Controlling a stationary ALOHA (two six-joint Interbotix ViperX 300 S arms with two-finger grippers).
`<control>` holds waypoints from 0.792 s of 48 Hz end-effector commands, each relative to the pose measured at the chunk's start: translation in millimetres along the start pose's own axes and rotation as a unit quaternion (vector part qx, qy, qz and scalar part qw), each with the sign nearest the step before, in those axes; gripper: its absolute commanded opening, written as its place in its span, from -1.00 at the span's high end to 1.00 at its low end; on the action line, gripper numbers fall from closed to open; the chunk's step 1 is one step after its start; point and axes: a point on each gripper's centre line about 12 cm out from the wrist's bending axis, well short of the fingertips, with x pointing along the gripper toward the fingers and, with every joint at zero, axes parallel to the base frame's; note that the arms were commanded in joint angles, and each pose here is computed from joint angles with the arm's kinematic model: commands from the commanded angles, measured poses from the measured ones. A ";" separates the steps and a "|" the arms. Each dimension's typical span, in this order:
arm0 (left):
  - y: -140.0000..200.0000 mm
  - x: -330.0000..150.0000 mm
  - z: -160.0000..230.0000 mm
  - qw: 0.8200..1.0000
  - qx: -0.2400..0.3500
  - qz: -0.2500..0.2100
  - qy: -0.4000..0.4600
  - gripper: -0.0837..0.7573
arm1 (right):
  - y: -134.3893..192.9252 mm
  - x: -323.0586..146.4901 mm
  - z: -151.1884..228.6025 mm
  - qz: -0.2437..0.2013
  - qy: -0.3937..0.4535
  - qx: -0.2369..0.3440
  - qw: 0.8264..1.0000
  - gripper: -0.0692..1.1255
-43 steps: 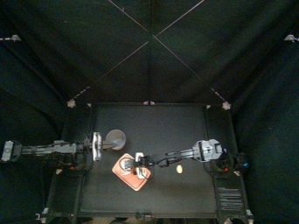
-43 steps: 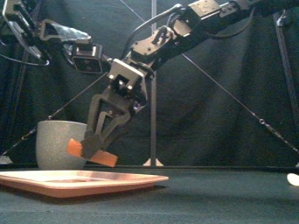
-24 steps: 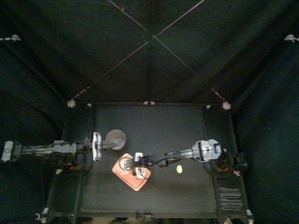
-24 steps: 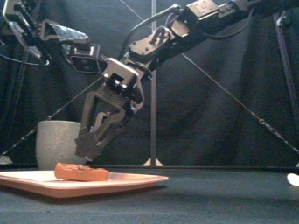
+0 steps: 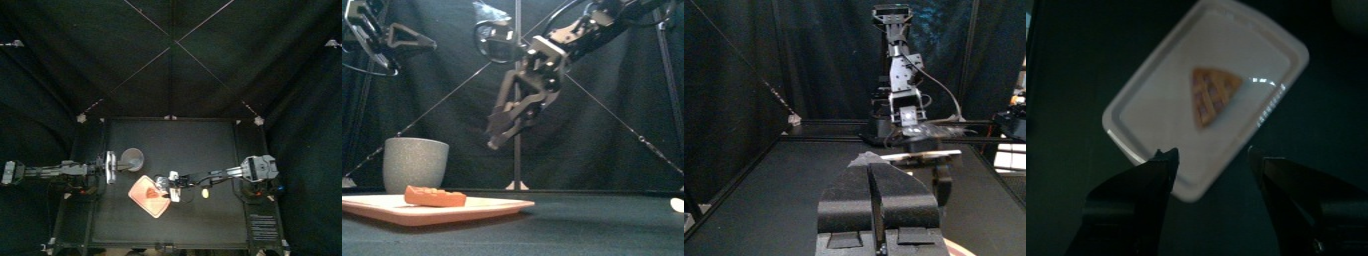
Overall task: Pick the pie then place it on the pink plate
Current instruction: Drop pie on the pink plate and return to neutral
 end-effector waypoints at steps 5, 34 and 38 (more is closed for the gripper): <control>0.7 0.2 -0.9 1.000 -0.003 0.002 -0.001 0.70 | -20.6 -67.9 1.5 -0.012 -0.073 0.056 0.996 -0.65; 4.6 -1.5 -7.7 1.000 -0.004 0.014 0.008 0.70 | -41.7 -167.3 -44.5 -0.070 -0.197 0.007 0.978 -0.65; 5.1 -2.0 -8.6 1.000 -0.004 0.015 0.009 0.70 | -45.9 -181.3 -52.4 -0.079 -0.215 0.012 0.973 -0.65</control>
